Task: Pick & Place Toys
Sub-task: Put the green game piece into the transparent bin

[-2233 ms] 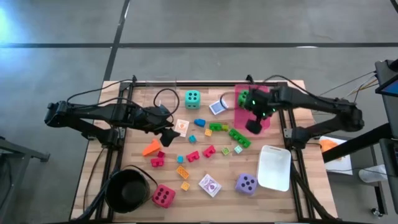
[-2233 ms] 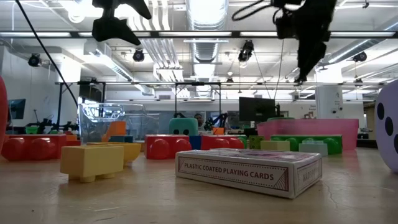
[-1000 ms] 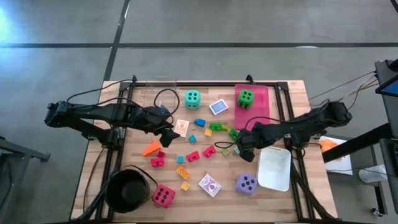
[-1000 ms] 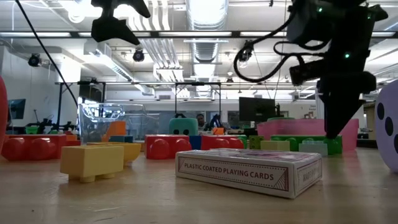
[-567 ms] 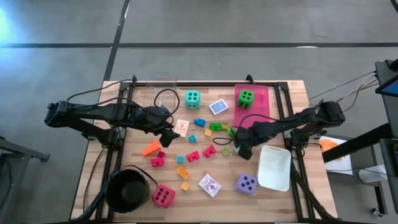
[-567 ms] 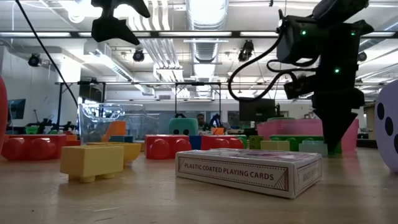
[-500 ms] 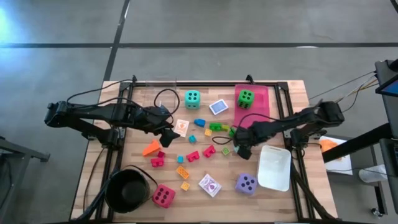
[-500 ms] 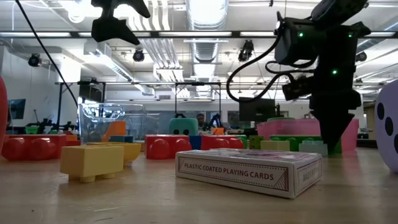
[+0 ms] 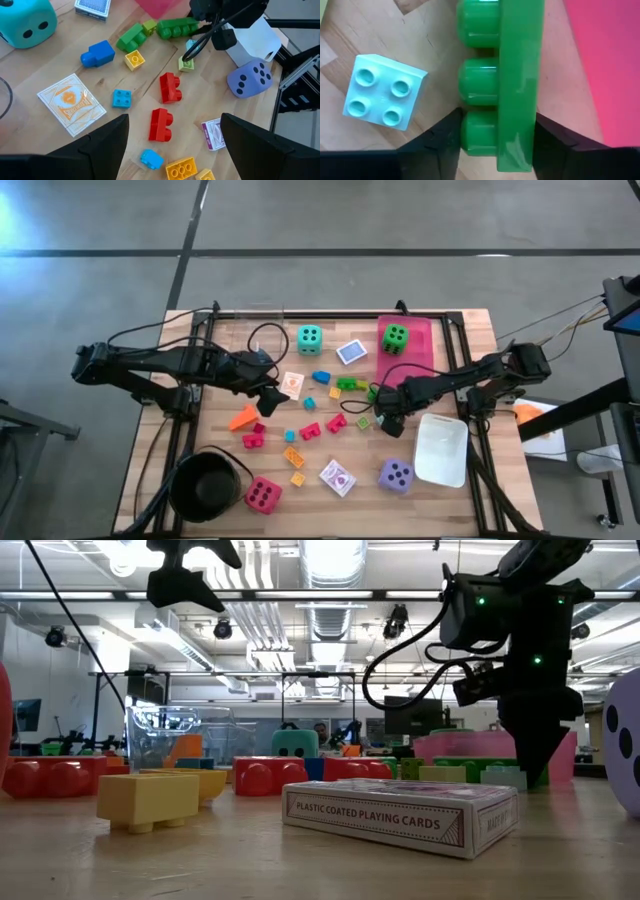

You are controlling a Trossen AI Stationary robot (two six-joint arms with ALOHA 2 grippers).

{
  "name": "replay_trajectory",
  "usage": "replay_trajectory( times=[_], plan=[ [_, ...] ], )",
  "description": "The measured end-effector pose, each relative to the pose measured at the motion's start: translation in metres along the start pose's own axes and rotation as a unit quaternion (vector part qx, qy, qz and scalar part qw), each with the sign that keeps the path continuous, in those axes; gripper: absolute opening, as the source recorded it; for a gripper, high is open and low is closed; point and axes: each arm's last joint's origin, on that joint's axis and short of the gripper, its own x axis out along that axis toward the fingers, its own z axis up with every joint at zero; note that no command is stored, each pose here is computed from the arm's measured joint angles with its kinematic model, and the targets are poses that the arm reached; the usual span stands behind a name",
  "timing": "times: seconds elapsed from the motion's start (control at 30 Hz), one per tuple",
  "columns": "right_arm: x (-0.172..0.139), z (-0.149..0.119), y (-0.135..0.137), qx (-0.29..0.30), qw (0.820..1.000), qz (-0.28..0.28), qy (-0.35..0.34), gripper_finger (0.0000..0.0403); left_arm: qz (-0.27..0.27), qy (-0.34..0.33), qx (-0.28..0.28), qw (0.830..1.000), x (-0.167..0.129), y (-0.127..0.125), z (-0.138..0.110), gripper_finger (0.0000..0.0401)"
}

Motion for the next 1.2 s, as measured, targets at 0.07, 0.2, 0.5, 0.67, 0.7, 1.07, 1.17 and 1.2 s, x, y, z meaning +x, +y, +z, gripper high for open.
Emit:
replay_trajectory(
  times=[0.07,0.2,0.5,0.67,0.7,1.07,1.17,1.2],
  plan=[
    [0.0,0.0,0.0,0.0,1.0,-0.001,0.0,0.0158,0.0,0.0,0.0,1.0,0.0,0.0,0.0,0.0318],
    [0.0,0.0,0.0,-0.001,1.0,-0.002,0.0,0.0158,0.0,0.0,0.0,1.0,0.0,0.0,0.0,0.0318],
    [-0.01,0.0,-0.001,-0.006,1.0,0.022,-0.005,0.0158,-0.009,0.008,-0.004,1.0,0.0,-0.001,0.0,0.0318],
    [-0.033,0.0,-0.005,0.001,0.997,0.062,-0.041,0.0158,-0.014,0.01,-0.014,1.0,0.0,-0.001,0.0,0.0318],
    [-0.039,-0.001,-0.007,0.003,0.996,0.076,-0.05,0.0158,-0.015,0.009,-0.014,1.0,0.0,-0.001,0.0,0.0318],
    [-0.128,0.004,-0.014,0.041,0.962,0.17,-0.208,0.0158,-0.083,-0.045,-0.151,0.984,-0.001,-0.012,0.014,0.0318],
    [-0.153,0.012,-0.008,0.015,0.952,0.163,-0.257,0.0158,-0.116,-0.074,-0.184,0.973,0.0,-0.016,0.022,0.0318],
    [-0.159,0.015,-0.004,0.003,0.95,0.161,-0.267,0.0158,-0.125,-0.084,-0.189,0.97,0.001,-0.017,0.026,0.0318]
  ],
)
